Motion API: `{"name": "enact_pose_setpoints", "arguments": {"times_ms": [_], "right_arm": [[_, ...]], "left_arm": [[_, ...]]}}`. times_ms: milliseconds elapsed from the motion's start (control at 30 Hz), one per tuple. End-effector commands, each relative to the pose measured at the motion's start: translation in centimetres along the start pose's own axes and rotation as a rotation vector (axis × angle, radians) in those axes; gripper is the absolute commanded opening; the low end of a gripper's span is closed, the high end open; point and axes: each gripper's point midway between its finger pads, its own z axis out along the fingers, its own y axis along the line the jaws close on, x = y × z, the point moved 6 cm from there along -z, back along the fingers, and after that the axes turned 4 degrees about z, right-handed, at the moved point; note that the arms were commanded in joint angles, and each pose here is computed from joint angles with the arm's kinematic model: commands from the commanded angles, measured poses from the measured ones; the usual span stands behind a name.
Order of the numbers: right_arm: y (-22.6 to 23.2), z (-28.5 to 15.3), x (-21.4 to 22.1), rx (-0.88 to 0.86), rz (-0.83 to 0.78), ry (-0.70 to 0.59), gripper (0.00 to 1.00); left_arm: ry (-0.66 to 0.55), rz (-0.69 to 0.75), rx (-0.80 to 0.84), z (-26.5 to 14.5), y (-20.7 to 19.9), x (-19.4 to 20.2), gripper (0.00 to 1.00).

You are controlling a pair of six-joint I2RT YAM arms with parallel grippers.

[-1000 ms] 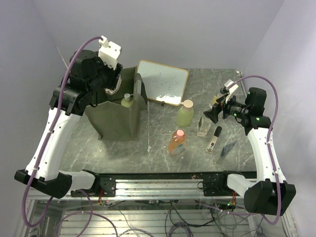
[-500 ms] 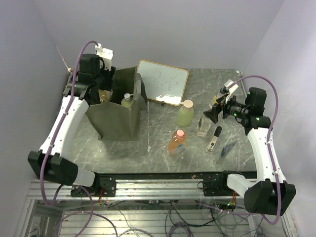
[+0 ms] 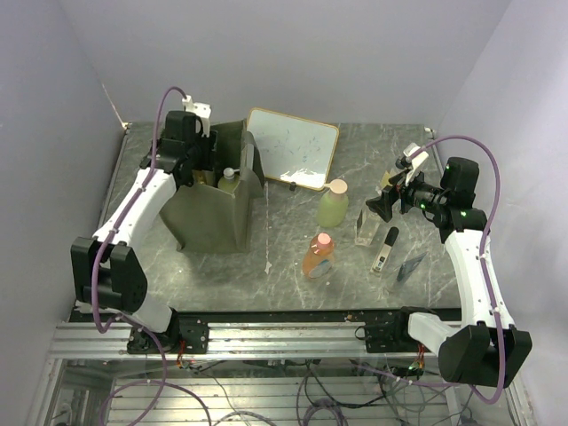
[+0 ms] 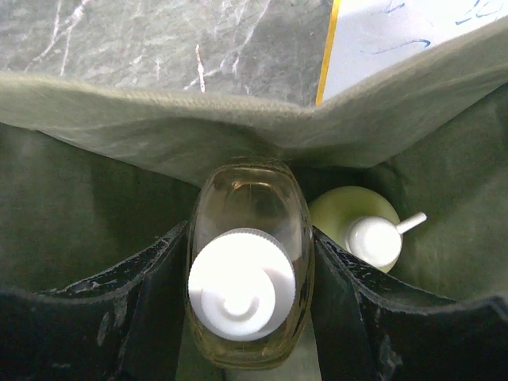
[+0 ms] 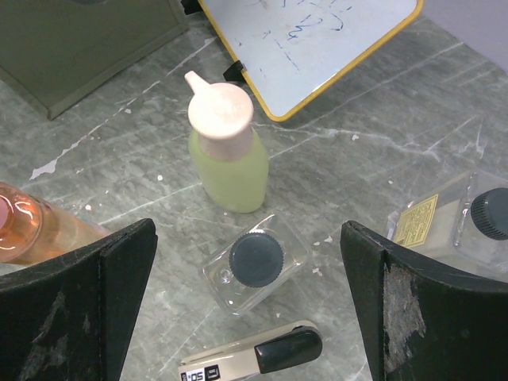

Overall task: Place the personal care products into the canvas bag
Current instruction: Place the care product in the canvas bag.

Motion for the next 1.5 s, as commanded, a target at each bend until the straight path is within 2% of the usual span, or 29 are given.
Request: {"name": "enact_pose_setpoints", "arguments": {"times_ms": [0, 567, 833, 1133, 1467], "right_arm": [[-0.2, 0.1, 0.2, 0.006, -0.01, -0.002, 1.0], [-0.2, 0.0, 0.2, 0.01, -0.013, 0.0, 1.0], [-0.2, 0.1, 0.3, 0.007, -0.009, 0.003, 1.0], [-0.3, 0.3, 0.5, 0.006, -0.006, 0.009, 1.0], [-0.2, 0.2, 0.3, 0.008, -0.016, 0.005, 1.0]], "left_arm": [[-0.281, -0.072, -0.016, -0.9, 0.1, -4.8, 0.07], [-0.245, -0.057, 0.127, 2.6, -3.5, -3.1, 0.07], [-0.223, -0.004, 0.085, 3.3, -3.4, -1.9, 0.07], [-0.185, 0.062, 0.119, 4.7, -4.0, -0.2, 0.07], [-0.103, 0.062, 0.149, 6.4, -4.7, 2.1, 0.13]]}}
